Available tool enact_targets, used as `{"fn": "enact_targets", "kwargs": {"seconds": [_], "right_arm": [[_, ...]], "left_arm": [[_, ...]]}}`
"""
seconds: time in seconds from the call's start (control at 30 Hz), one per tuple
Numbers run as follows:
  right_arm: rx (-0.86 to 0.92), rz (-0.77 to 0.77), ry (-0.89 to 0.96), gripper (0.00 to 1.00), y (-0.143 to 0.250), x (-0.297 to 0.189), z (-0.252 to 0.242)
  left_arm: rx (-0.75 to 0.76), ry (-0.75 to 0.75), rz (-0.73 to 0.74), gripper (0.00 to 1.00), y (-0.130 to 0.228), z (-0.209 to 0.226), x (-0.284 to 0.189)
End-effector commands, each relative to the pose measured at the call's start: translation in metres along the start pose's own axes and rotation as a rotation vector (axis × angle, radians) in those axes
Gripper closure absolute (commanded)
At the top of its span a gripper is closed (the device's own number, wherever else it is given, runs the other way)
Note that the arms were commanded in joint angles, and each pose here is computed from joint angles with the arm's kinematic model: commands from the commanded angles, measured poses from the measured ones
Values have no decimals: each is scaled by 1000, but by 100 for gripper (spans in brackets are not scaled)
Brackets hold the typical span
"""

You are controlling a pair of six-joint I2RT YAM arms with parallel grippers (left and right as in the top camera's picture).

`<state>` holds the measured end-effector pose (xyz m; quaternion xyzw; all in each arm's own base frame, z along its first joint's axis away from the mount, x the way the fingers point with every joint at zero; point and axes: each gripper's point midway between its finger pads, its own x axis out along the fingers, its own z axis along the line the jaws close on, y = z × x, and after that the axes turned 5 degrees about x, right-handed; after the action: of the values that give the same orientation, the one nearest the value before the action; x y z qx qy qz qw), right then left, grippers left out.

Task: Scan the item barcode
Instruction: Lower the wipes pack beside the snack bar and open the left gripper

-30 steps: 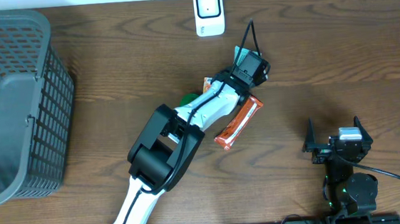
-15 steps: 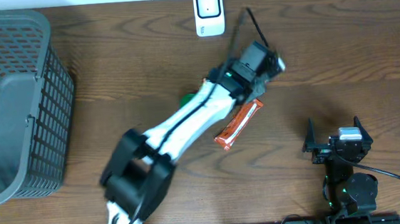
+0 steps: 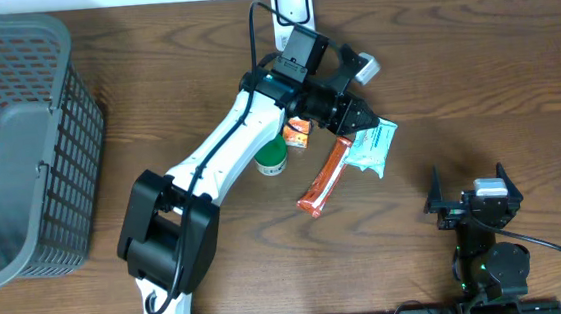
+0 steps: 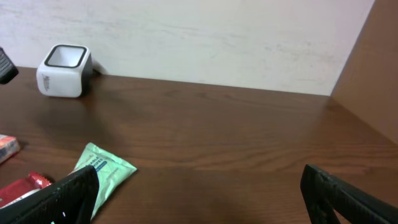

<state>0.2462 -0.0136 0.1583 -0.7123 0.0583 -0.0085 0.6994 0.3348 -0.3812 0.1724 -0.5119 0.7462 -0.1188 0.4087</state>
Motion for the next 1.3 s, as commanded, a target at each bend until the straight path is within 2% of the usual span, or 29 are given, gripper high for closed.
{"fn": "enact_targets", "kwargs": {"seconds": [0.0, 0.1, 0.13, 0.23, 0.4, 0.53, 0.73, 0.87, 1.03, 1.13, 1.27], "right_arm": [[-14, 2, 4, 1, 1, 0, 0], [-14, 3, 4, 1, 1, 0, 0], [-14, 2, 4, 1, 1, 0, 0], [-14, 2, 4, 1, 1, 0, 0], [-14, 2, 4, 1, 1, 0, 0], [-14, 3, 4, 1, 1, 0, 0], [-14, 2, 4, 1, 1, 0, 0], [-14, 2, 4, 1, 1, 0, 0], [-14, 2, 4, 1, 1, 0, 0], [-14, 2, 4, 1, 1, 0, 0], [-14, 2, 4, 1, 1, 0, 0]], "left_arm": [[-115, 66, 9, 72, 5, -1, -2], [-162, -167, 60, 30, 21, 36, -2], [-169, -230, 84, 26, 28, 45, -3], [-134, -373, 191, 24, 53, 57, -2], [-89, -461, 308, 24, 78, 50, 9], [-150, -683, 325, 23, 86, 67, 2], [-134, -690, 305, 24, 79, 53, 1], [-115, -731, 206, 23, 52, 44, -35], [27, -841, 17, 23, 0, 13, -123], [109, -981, -159, 17, -30, -24, -193], [187, -1154, -480, 8, -58, -90, -292]]}}
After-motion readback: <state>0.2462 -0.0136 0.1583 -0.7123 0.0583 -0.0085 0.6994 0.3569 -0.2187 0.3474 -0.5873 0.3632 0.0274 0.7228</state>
